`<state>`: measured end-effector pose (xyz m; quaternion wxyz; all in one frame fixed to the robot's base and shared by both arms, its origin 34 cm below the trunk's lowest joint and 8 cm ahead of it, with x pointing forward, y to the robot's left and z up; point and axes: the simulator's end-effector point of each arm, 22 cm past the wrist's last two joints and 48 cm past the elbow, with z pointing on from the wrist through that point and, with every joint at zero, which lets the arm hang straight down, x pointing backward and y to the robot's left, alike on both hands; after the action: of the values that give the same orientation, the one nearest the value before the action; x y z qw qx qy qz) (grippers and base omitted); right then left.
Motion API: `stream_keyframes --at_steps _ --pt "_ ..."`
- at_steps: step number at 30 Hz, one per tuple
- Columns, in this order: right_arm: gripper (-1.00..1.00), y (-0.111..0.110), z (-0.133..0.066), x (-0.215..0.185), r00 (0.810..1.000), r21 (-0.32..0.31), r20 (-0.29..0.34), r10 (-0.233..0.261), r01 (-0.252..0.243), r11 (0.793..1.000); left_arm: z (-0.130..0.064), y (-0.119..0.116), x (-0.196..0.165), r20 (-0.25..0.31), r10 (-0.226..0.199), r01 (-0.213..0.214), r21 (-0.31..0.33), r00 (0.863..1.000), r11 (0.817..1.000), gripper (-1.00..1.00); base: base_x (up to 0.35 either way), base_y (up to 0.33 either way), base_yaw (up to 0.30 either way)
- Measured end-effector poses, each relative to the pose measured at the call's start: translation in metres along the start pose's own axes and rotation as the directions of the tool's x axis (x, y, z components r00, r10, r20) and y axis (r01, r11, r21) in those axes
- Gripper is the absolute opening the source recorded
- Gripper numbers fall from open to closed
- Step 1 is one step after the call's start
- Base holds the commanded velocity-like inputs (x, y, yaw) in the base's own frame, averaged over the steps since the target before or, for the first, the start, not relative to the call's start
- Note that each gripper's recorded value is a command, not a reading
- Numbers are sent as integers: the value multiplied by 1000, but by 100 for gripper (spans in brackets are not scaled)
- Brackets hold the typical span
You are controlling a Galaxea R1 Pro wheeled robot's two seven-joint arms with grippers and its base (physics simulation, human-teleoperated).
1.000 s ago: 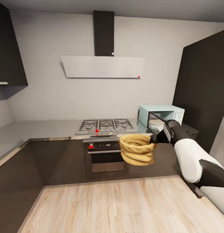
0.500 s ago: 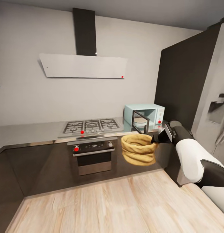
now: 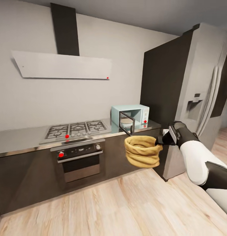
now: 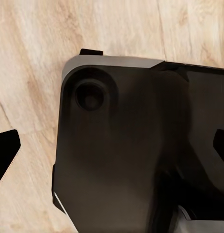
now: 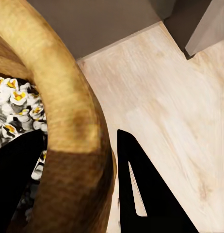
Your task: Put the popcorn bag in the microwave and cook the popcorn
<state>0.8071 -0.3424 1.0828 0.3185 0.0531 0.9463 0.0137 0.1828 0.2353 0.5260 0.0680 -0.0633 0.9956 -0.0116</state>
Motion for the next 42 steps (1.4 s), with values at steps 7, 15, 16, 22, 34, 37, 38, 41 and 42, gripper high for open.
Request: stream_keyframes --at_steps 7,15,16,22,34,37,38,41,42 --pt "-100 -12 -1 0 1000 11 2 14 -14 1000 0 1 0 1 0 0 -1 1000 1000 100 0 0 -298" --pt "-100 -15 -1 0 998 -17 4 60 -59 998 0 1 0 1 0 0 -1 1000 1000 100 0 0 -298" --pt "-100 -15 -1 0 998 -17 4 60 -60 998 0 1 0 0 0 0 -1 1000 1000 100 0 0 -298" --pt "-100 -15 -1 0 998 -17 4 61 -61 998 0 1 0 0 0 0 -1 1000 1000 100 0 0 -298" --pt "-100 -16 -2 0 998 -16 4 60 -60 998 0 0 1 -4 2 -2 2 1000 1000 100 76 0 -241" --pt "-100 -16 -2 0 998 -16 5 60 -60 998 0 -1 3 -11 3 -3 2 1000 1000 100 315 0 -10" --pt "-100 -15 -2 0 998 -16 4 60 -60 998 0 -1 3 -12 4 -4 2 1000 1000 100 321 0 -3" --pt "-100 -15 -1 1 998 -15 3 58 -58 998 0 -1 3 -13 4 -4 2 1000 1000 100 322 0 -1" --pt "-100 -15 -1 1 998 -16 3 59 -59 998 0 -1 4 -13 3 -3 2 1000 1000 100 323 0 0"
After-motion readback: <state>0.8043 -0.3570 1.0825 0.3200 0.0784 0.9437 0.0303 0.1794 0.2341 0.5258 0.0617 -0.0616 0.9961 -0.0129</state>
